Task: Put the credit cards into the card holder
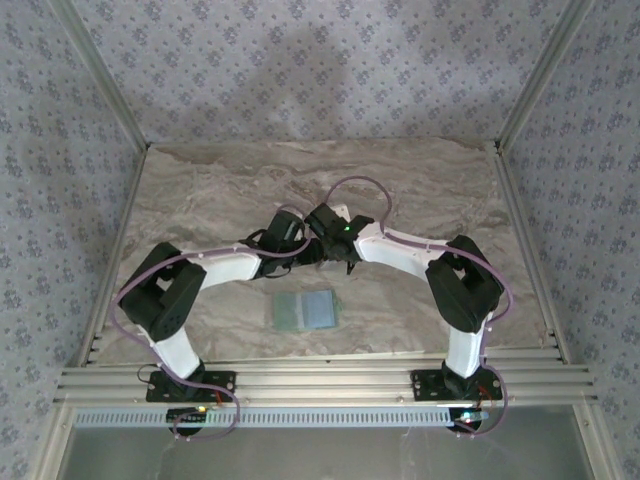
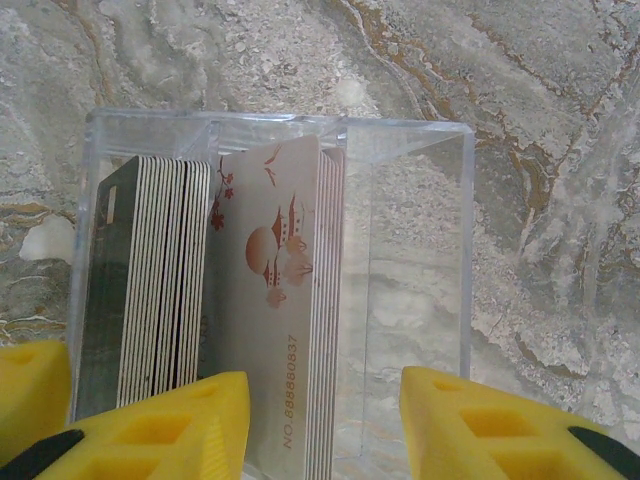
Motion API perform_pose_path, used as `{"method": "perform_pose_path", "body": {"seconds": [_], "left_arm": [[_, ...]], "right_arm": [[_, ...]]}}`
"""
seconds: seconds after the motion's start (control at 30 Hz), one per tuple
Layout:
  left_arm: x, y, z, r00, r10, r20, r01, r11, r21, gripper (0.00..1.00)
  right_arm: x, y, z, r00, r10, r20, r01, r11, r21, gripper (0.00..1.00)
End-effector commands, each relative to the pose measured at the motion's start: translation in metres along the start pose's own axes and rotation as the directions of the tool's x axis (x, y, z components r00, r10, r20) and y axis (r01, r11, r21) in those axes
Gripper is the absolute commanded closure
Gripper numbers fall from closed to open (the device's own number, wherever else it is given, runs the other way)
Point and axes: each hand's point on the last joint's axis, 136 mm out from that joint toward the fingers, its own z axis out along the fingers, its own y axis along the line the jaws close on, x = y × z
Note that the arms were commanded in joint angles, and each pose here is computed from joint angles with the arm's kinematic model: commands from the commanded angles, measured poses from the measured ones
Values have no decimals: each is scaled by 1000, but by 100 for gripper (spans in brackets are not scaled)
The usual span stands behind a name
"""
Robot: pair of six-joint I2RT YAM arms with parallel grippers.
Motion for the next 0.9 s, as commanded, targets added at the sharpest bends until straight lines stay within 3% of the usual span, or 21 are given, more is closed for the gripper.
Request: {"method": "perform_pose_path", "body": {"seconds": [0.0, 0.87], "left_arm": [[-7, -4, 8, 1000, 20, 7, -20, 1000, -7, 54], [21, 37, 24, 999, -15, -40, 11, 995, -102, 58]], "right_arm": [[-1, -3, 0, 1000, -27, -9, 27, 999, 35, 54], [4, -24, 4, 998, -34, -45, 39, 993, 108, 62]]}}
